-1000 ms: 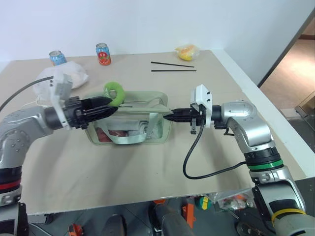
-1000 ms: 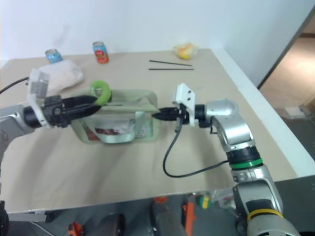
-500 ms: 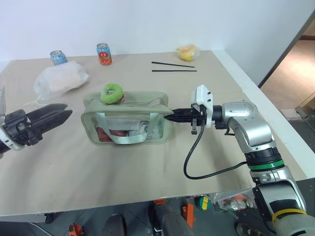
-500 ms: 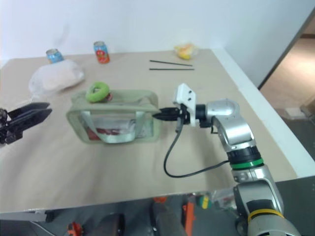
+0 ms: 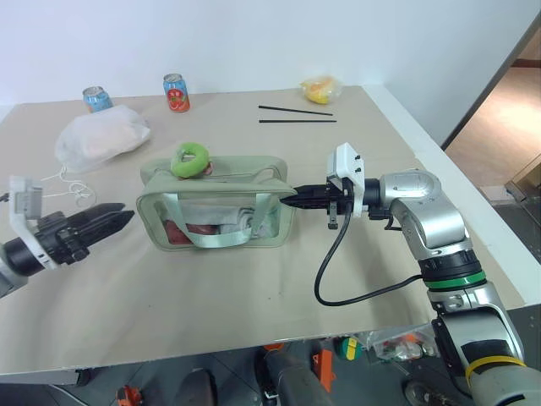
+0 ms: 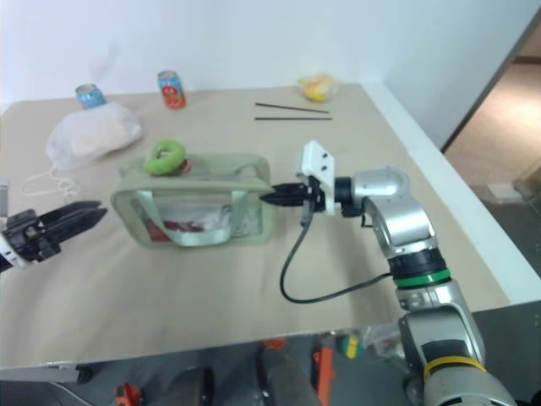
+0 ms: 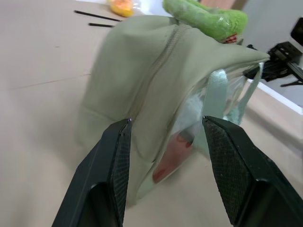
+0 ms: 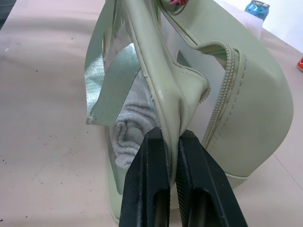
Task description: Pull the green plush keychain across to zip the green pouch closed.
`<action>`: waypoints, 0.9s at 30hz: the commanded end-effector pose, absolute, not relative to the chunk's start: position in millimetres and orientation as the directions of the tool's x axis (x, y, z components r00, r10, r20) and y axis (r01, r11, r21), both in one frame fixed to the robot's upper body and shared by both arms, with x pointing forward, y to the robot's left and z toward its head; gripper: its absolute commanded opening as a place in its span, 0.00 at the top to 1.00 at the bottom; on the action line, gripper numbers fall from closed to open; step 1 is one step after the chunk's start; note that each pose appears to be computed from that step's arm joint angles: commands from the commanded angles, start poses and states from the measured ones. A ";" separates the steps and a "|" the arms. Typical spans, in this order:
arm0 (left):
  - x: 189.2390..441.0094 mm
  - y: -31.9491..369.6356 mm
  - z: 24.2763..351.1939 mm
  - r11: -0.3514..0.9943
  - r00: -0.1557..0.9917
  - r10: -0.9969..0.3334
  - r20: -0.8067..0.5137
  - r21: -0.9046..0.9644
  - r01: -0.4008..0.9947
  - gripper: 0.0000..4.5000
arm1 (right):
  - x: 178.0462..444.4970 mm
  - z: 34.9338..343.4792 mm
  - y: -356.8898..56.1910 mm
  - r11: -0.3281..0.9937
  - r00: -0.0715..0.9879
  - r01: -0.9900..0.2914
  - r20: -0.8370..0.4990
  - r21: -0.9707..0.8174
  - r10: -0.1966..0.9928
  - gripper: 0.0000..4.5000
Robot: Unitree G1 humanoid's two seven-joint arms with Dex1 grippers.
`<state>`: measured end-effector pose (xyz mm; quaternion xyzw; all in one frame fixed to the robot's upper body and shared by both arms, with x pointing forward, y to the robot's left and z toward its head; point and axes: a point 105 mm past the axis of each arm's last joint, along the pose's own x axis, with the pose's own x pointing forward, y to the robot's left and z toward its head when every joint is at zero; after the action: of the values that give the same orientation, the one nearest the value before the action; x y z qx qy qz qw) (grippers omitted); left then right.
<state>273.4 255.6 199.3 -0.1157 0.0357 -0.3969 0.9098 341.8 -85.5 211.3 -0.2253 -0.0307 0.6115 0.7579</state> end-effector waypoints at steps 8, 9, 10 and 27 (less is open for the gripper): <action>296.8 243.3 199.7 0.634 0.654 -0.755 0.041 -0.212 0.744 0.71 | 338.5 222.4 -91.6 0.173 0.280 -0.892 -0.212 -0.418 0.936 1.00; 295.7 241.9 200.3 0.623 0.643 -0.764 0.043 -0.211 0.754 0.79 | 338.4 222.4 -91.8 0.174 0.282 -0.892 -0.212 -0.418 0.936 1.00; 295.2 240.2 200.2 0.617 0.637 -0.770 0.040 -0.210 0.759 0.86 | 338.4 222.4 -92.0 0.176 0.283 -0.892 -0.211 -0.417 0.935 1.00; 300.5 231.5 182.3 0.636 0.640 -0.767 -0.034 -0.166 0.753 1.00 | 322.2 228.8 -117.1 0.192 0.251 -0.944 -0.205 -0.270 0.946 0.42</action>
<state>300.8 234.3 183.5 -0.0747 0.0495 -0.4162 0.9048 329.0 -109.2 213.6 -0.1709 0.0182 0.6135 0.7708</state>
